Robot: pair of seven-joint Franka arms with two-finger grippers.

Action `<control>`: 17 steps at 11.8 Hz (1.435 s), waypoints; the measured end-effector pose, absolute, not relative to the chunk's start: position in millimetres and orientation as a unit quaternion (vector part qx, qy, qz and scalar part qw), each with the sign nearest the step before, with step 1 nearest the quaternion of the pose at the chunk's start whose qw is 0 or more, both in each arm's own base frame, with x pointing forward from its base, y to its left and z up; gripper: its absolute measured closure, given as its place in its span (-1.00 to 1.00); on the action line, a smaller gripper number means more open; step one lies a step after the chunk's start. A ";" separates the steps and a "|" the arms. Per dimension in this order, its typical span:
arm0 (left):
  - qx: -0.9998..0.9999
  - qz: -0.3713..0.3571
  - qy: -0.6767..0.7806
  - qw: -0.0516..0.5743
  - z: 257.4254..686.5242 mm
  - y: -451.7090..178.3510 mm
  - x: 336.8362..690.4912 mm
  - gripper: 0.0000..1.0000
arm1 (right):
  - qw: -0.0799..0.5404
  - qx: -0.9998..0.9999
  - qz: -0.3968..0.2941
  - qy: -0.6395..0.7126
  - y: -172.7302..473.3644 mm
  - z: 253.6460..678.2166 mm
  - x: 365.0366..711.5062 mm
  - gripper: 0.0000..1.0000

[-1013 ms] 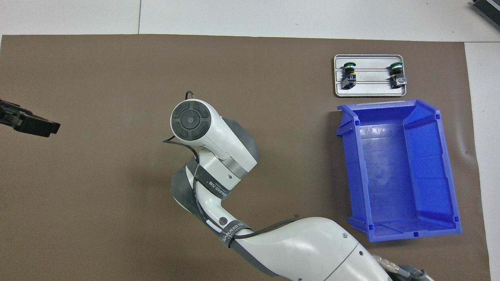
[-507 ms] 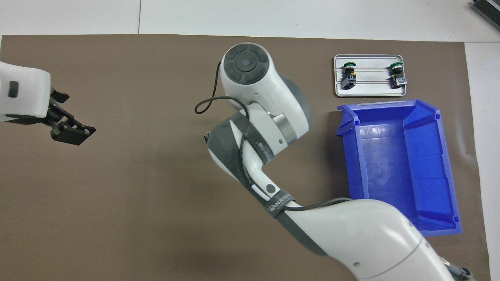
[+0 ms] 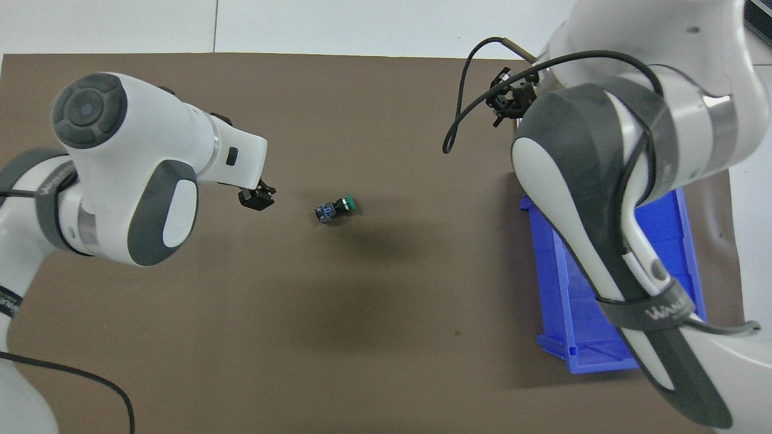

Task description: Place and press button with both arms

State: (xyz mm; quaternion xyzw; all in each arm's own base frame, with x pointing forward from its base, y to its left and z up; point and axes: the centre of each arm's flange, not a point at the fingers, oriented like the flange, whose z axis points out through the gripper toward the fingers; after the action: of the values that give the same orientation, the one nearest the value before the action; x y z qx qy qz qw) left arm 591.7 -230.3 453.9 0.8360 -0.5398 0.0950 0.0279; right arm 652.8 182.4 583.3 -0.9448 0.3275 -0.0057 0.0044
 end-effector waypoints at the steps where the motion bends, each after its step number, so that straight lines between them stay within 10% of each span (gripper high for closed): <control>1: 0.833 0.097 -0.544 0.030 432.5 -243.2 591.0 -1.00 | 0.002 -0.955 -0.006 0.298 159.2 593.3 647.9 -0.42; 8: 0.825 0.101 -0.555 0.036 313.7 -316.2 586.2 -1.00 | -0.012 -0.991 0.030 0.131 39.5 613.6 566.6 -0.42; 14: 0.827 0.096 -0.552 0.041 305.5 -341.0 572.1 -0.96 | 0.010 -0.995 0.003 0.098 7.3 602.0 521.5 -0.44; 17: 0.834 0.092 -0.543 0.043 302.9 -344.1 568.5 -0.80 | 0.011 -0.996 -0.007 0.087 -6.1 594.5 522.2 -0.75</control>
State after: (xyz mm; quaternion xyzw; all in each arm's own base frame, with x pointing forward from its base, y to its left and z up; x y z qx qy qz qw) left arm 568.5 -344.1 302.9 0.8338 -0.5426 0.0922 0.0432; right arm 522.2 -6.1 594.5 -0.9961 0.0874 -0.0066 0.0107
